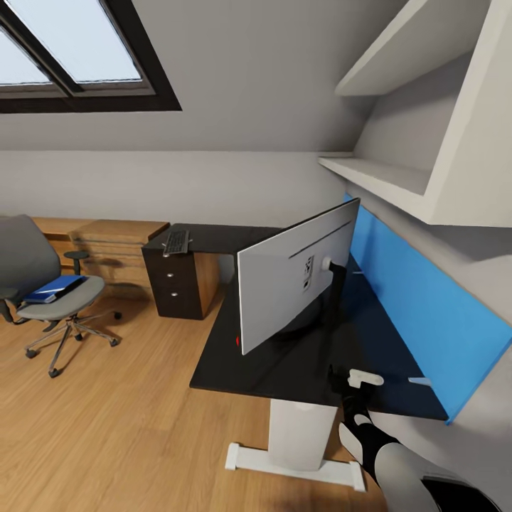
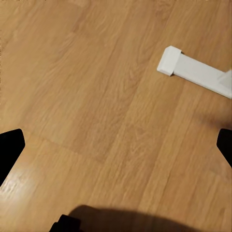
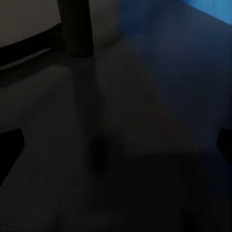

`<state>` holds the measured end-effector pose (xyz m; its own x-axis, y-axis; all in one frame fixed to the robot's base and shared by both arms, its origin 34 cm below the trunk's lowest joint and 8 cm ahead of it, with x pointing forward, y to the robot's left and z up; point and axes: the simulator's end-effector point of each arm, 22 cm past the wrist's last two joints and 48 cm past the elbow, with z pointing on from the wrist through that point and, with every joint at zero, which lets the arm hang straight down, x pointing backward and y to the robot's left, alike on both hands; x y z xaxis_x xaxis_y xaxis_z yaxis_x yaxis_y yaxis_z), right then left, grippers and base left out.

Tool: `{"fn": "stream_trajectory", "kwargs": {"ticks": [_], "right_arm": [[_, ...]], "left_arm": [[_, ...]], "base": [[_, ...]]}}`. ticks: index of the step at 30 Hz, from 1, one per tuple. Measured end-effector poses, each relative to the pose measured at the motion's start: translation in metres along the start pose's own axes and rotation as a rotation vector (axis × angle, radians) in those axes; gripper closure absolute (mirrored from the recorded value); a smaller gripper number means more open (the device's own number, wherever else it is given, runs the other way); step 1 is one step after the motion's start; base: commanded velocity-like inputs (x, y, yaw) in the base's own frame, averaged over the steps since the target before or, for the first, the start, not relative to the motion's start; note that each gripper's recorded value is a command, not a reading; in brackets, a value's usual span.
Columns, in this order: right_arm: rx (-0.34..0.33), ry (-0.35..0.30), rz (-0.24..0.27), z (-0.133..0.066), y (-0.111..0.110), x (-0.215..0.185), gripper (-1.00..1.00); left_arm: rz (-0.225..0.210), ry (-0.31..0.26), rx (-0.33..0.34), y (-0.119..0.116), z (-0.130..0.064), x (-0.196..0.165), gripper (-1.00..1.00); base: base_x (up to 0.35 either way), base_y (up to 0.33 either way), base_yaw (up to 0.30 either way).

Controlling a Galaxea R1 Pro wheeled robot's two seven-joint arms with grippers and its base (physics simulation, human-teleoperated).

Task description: In the bedroom, organize the workspace by keeping the computer under the desk, ensuring the monitor is on the desk, placing the keyboard on the desk next to the monitor, placing the mouse on the desk next to the keyboard, moving the folder from the swivel chair onto the desk next to the mouse, stacking the notebook on top of the folder with the pen on top of the notebook, and positioning the swivel chair next to the desk.

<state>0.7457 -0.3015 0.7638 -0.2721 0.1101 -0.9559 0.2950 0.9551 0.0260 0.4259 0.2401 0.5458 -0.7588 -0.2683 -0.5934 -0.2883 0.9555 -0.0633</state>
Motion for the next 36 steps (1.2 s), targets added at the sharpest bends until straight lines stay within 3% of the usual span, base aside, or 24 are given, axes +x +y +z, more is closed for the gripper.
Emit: {"fn": "stream_trajectory", "kwargs": {"ticks": [16,27,36], "right_arm": [[-0.006,-0.003,0.007,-0.001,0.007,-0.001,-1.0],[0.0,0.024,0.011,0.009,0.009,-0.014,-1.0],[-0.01,0.103,-0.001,0.02,0.017,-0.029,-1.0]], "left_arm": [[0.0,-0.001,-0.003,0.002,0.0,-0.001,-1.0],[0.0,-0.001,-0.004,0.002,0.001,-0.001,-1.0],[0.001,-0.001,-0.003,0.002,0.0,-0.001,-1.0]], "base": [[-0.007,0.006,0.0],[-0.2,0.188,0.0],[-0.22,0.25,0.0]]}}
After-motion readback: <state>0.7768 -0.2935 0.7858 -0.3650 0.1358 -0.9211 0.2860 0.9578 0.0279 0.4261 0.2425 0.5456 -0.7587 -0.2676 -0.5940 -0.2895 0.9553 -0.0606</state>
